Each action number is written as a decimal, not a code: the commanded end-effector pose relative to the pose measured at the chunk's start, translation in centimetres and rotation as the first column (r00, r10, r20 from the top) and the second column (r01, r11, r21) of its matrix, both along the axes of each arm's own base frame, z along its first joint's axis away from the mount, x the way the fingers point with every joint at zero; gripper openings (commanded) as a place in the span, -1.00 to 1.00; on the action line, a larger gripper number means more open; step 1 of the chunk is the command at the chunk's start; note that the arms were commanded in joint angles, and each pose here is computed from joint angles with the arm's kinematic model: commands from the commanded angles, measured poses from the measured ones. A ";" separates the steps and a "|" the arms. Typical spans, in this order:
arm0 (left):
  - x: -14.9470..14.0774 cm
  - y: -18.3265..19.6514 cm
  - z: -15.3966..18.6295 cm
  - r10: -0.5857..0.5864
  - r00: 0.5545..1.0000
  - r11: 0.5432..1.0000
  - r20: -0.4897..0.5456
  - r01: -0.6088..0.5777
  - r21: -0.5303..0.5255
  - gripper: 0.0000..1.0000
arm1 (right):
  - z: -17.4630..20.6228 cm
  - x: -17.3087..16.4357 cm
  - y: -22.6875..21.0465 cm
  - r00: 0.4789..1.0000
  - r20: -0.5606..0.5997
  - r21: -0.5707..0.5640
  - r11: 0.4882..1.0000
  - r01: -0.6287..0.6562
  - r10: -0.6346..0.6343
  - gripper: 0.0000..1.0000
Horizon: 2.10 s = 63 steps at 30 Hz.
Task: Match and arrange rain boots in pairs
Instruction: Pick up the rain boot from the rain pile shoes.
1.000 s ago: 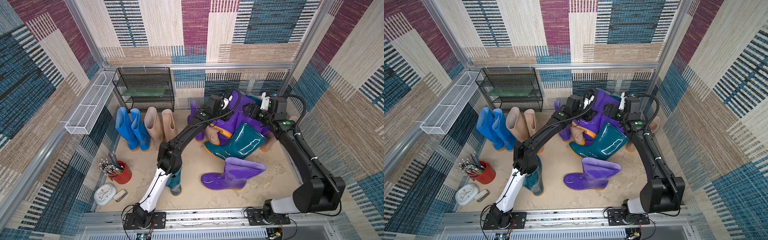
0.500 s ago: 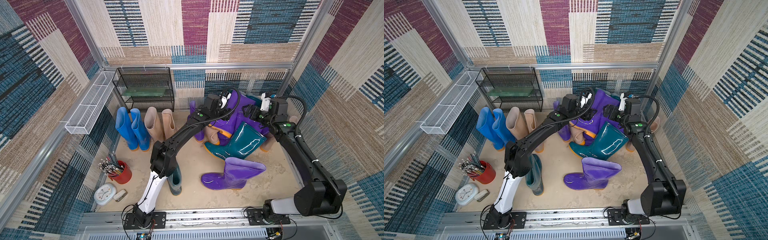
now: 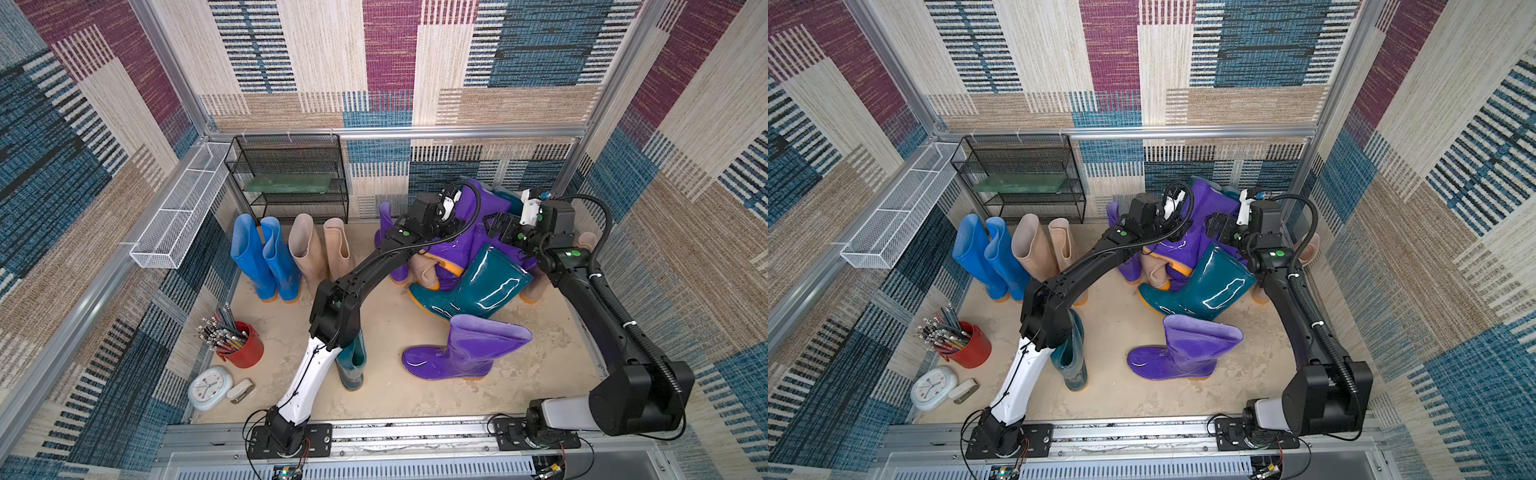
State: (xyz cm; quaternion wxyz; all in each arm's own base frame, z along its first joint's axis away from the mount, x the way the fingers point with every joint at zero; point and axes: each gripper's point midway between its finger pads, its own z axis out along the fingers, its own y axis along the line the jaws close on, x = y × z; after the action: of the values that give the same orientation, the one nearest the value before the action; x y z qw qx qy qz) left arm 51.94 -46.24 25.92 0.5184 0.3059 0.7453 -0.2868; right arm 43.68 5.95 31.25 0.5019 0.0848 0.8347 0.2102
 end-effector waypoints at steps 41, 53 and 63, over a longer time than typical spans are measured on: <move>-10.7 11.6 23.0 -0.162 0.974 0.923 0.157 0.206 -0.324 -1.00 | 9.9 -7.3 11.3 0.743 0.375 0.090 0.776 -0.624 0.554 0.90; -14.1 13.9 24.6 -0.249 0.962 0.856 0.109 0.271 -0.440 -1.00 | 9.4 -9.1 14.6 0.668 0.403 0.118 0.689 -0.715 0.625 0.90; -15.2 14.0 24.1 -0.296 0.951 0.812 0.092 0.301 -0.500 -1.00 | 11.1 -10.2 17.3 0.575 0.486 0.073 0.625 -0.777 0.658 0.90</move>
State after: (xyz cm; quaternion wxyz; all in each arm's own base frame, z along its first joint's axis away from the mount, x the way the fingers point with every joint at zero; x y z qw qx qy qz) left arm 38.10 -32.56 46.57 0.5026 0.2614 0.6366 -0.5233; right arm 33.65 22.57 40.55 0.4971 -0.2230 0.6585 0.5192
